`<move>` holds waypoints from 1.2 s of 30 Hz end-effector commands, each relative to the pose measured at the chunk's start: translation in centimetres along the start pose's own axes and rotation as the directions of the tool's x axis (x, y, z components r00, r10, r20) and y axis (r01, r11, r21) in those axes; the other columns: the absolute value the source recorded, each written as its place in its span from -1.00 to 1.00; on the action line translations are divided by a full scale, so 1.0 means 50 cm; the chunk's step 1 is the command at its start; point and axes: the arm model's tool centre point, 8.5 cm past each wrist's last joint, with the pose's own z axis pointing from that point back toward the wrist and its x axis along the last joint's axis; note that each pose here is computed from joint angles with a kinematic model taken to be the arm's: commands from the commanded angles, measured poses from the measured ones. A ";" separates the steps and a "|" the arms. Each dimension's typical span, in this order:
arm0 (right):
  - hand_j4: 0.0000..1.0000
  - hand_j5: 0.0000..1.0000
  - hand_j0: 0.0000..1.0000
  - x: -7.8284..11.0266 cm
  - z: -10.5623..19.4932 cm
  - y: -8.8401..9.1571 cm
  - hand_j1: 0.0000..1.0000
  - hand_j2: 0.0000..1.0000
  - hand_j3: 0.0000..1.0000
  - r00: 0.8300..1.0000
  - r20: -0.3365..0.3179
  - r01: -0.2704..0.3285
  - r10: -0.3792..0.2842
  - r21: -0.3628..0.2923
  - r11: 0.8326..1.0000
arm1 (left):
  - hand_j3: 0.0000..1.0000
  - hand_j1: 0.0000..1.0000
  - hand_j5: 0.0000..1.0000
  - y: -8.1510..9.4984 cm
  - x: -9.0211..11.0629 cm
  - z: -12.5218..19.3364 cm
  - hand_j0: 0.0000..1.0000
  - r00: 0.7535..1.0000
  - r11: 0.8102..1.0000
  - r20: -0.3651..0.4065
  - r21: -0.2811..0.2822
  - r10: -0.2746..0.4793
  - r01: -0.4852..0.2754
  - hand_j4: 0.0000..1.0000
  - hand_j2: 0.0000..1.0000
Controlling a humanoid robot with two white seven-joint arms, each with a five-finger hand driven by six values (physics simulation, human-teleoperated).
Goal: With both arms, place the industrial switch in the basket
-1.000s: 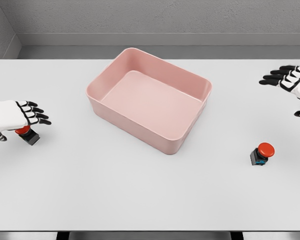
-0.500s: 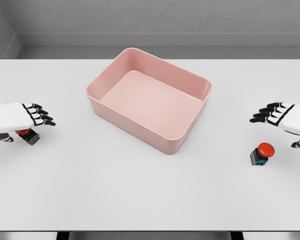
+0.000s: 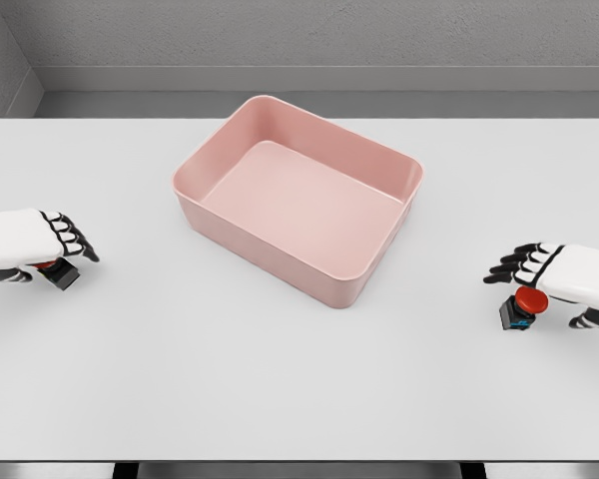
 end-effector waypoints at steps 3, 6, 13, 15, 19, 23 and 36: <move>1.00 1.00 1.00 0.001 -0.002 0.003 1.00 1.00 1.00 1.000 -0.002 -0.001 0.001 0.005 1.000 | 0.53 0.53 0.53 0.001 -0.001 0.002 0.53 1.000 1.000 -0.003 0.002 0.003 -0.003 0.53 0.53; 1.00 1.00 1.00 -0.001 -0.002 0.003 1.00 1.00 1.00 1.000 -0.010 -0.013 0.013 0.011 1.000 | 0.52 0.52 0.52 0.000 -0.001 0.003 0.52 1.000 1.000 -0.003 0.000 0.004 -0.004 0.52 0.52; 1.00 1.00 1.00 -0.004 -0.005 0.007 1.00 1.00 1.00 0.999 -0.026 -0.039 0.040 0.030 0.999 | 0.16 0.16 0.16 -0.001 -0.001 0.003 0.16 1.000 1.000 -0.003 -0.001 0.002 -0.002 0.16 0.16; 1.00 1.00 1.00 -0.003 -0.006 0.008 1.00 1.00 1.00 0.999 -0.025 -0.039 0.040 0.030 0.999 | 0.09 0.09 0.09 -0.002 -0.001 0.003 0.09 1.000 1.000 -0.002 -0.002 0.003 -0.003 0.09 0.09; 1.00 1.00 1.00 0.005 -0.019 0.017 1.00 1.00 1.00 1.000 -0.006 -0.030 0.030 0.034 0.999 | 0.02 0.02 0.02 -0.003 0.001 0.002 0.02 1.000 1.000 0.001 -0.003 0.003 -0.003 0.02 0.02; 1.00 1.00 1.00 0.012 -0.030 0.027 1.00 1.00 1.00 1.000 0.011 -0.024 0.023 0.046 0.999 | -0.01 -0.01 -0.01 -0.001 0.001 0.002 -0.01 1.000 1.000 0.001 -0.002 0.002 -0.002 -0.01 -0.01; 1.00 1.00 1.00 0.012 -0.040 0.020 1.00 1.00 1.00 0.999 0.008 -0.043 0.043 0.045 0.998 | -0.02 -0.02 -0.02 0.085 -0.021 0.010 -0.02 0.999 0.995 -0.016 0.095 -0.028 0.029 -0.02 -0.02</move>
